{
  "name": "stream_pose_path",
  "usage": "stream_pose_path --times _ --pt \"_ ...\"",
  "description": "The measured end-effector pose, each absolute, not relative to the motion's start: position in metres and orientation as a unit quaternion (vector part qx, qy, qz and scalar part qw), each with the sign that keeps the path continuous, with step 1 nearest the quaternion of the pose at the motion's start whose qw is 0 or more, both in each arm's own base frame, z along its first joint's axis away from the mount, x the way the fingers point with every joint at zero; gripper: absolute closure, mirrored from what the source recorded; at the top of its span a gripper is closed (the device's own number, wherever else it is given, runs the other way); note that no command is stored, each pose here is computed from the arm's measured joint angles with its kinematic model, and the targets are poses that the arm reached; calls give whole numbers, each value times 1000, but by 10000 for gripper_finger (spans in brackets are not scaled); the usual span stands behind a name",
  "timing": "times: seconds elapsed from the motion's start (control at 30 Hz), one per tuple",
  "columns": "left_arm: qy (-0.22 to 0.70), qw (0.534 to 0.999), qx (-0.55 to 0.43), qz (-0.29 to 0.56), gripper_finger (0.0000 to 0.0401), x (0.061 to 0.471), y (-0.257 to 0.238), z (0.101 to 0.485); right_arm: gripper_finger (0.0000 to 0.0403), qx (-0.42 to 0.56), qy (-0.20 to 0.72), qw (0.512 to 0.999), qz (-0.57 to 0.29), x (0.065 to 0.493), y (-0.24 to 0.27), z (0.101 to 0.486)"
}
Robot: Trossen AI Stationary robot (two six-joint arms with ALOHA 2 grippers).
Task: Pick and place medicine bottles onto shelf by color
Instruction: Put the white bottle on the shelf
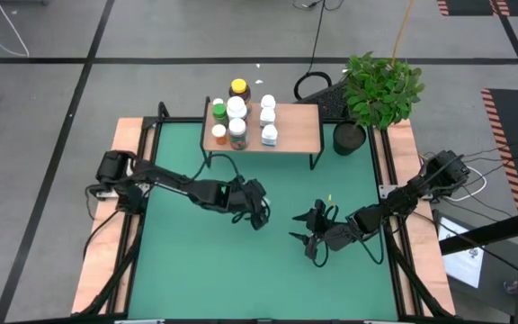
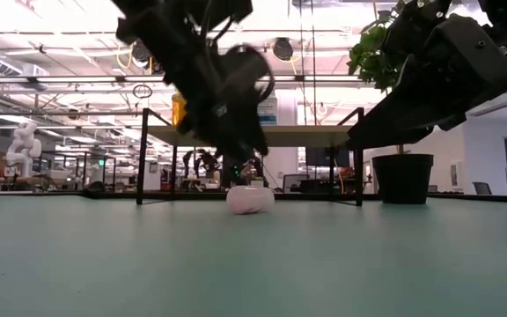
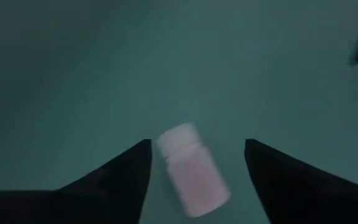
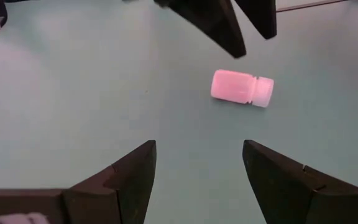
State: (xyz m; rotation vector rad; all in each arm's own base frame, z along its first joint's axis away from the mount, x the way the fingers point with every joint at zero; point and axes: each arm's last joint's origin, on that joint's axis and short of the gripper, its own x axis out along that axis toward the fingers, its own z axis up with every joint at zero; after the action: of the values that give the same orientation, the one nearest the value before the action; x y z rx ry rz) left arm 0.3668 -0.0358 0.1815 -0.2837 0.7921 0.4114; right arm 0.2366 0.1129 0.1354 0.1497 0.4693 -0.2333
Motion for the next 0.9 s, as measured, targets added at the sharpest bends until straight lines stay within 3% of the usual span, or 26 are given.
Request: stream_pose_path --times 0.23,0.4,0.63,0.9 --pt "362 898 -153 199 73 357 -29 158 167 72 232 963 -115 237 113 135" --pt "349 905 -158 182 65 357 -31 136 167 68 232 964 -114 237 113 135" --pt "378 891 -148 202 121 360 -29 106 167 69 232 964 -113 237 113 136" --pt "375 891 -147 207 252 362 -29 100 167 50 225 967 -110 239 112 137"
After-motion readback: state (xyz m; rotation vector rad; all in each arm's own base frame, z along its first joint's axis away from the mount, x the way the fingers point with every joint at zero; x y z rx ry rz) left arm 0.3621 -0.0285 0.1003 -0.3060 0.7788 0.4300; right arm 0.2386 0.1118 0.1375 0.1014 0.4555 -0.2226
